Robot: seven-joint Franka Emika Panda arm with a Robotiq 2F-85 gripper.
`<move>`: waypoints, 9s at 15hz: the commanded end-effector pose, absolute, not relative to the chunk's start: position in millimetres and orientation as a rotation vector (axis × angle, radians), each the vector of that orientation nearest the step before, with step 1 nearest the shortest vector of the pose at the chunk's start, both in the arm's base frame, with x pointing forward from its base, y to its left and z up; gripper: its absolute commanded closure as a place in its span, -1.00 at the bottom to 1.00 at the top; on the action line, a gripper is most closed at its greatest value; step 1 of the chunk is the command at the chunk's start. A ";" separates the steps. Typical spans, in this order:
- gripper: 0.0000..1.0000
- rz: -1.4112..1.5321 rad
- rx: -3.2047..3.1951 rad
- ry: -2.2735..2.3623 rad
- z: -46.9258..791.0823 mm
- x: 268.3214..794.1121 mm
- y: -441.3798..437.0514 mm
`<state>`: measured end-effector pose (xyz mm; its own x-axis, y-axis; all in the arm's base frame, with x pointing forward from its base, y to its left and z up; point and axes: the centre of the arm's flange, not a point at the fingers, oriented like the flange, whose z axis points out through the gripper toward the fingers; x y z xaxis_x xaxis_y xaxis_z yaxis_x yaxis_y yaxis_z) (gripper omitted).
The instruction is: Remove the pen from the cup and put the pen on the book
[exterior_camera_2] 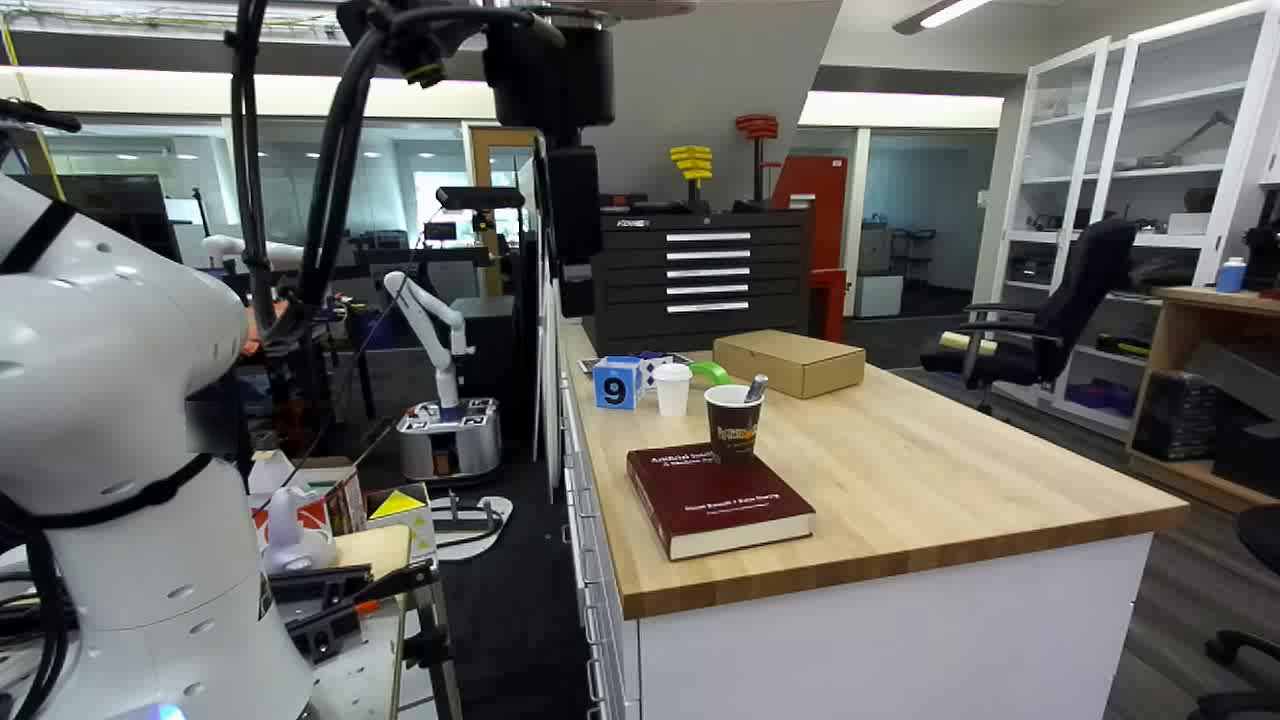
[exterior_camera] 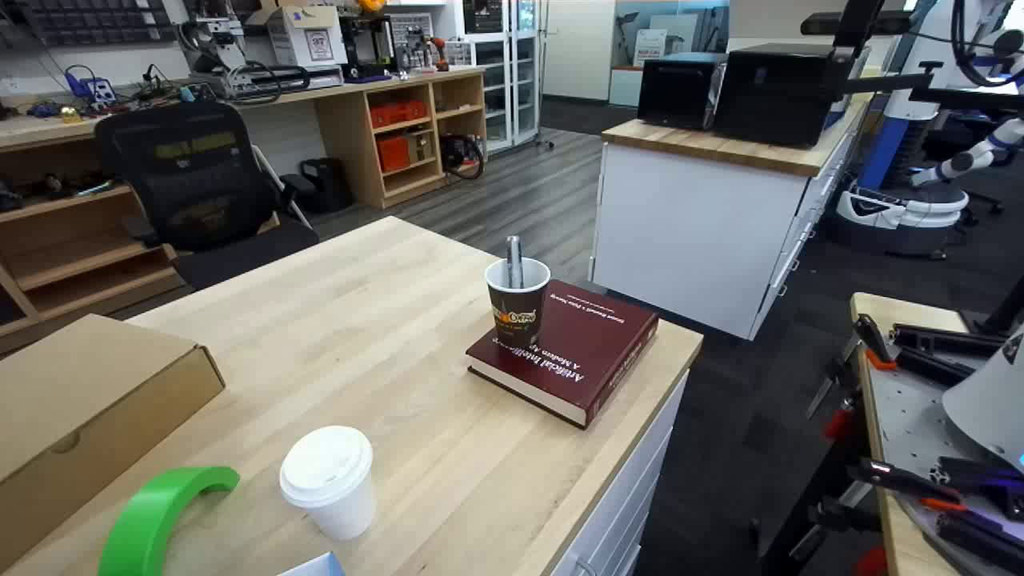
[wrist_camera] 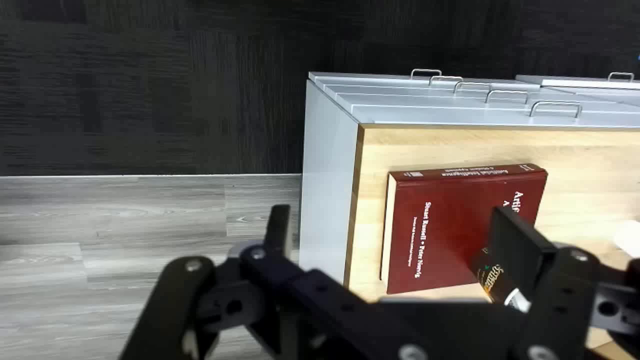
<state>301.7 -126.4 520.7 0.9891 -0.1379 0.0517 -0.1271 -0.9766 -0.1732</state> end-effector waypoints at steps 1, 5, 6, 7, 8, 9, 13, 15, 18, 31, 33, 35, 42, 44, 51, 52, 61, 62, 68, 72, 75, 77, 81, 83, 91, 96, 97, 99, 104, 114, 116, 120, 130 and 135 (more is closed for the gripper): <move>-1.00 -0.095 -2.963 0.199 520.7 301.7 -126.4; -1.00 -0.095 -2.963 0.199 520.7 301.7 -126.4; -1.00 -0.095 -2.963 0.199 520.7 301.7 -126.4; -1.00 -0.099 -2.970 0.204 521.4 304.0 -125.8; -1.00 -0.105 -2.983 0.189 522.7 308.1 -123.7; -1.00 -0.113 -2.998 0.164 523.9 311.7 -120.8; -1.00 -0.129 -3.075 0.053 531.7 341.0 -95.9; -1.00 -0.142 -3.107 -0.013 534.2 360.5 -80.0; -1.00 -0.148 -3.139 -0.131 535.9 391.9 -54.5; -1.00 -0.126 -3.181 -0.372 539.0 445.3 5.4; -1.00 -0.124 -3.182 -0.375 538.6 446.4 5.4; -1.00 -0.130 -3.174 -0.372 533.6 446.5 3.9; -1.00 -0.211 -3.081 -0.423 505.0 480.7 31.1; -1.00 -0.225 -3.073 -0.452 495.8 492.6 41.2; -1.00 -0.201 -3.062 -0.617 478.3 529.6 76.7; -1.00 -0.197 -3.060 -0.635 477.2 534.2 80.8; -1.00 -0.160 -3.024 -0.776 459.7 589.9 96.9; -1.00 -0.144 -3.020 -0.778 458.3 593.0 98.4; -1.00 -0.158 -3.029 -0.758 450.2 586.8 98.2; -1.00 -0.197 -2.998 -0.778 430.5 597.8 104.0; -1.00 -0.186 -2.974 -0.803 408.8 607.9 112.7; -1.00 -0.184 -2.964 -0.843 395.8 611.9 119.2; -1.00 -0.171 -2.942 -0.916 380.3 619.6 126.7; -1.00 -0.169 -2.932 -0.952 378.0 623.3 128.3; -1.00 -0.144 -2.915 -0.991 366.6 638.5 123.1; -1.00 -0.120 -2.908 -0.986 355.3 644.3 120.0; -1.00 -0.115 -2.908 -0.985 353.4 645.2 119.7; -1.00 -0.110 -2.906 -0.983 350.7 646.5 118.9; -0.26 -0.099 -2.897 -0.983 345.7 646.9 118.1; 0.86 -0.072 -2.880 -1.007 351.1 632.6 129.9; 0.87 -0.057 -2.869 -1.025 352.6 624.8 136.6; 0.87 -0.033 -2.862 -1.055 359.5 612.4 144.5; 0.87 -0.121 -2.887 -1.112 414.2 600.3 144.6; 0.87 -0.215 -2.898 -1.119 451.8 594.2 138.7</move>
<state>613.2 150.3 427.0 0.7427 0.6572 0.1280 0.6632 -0.7485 -0.0052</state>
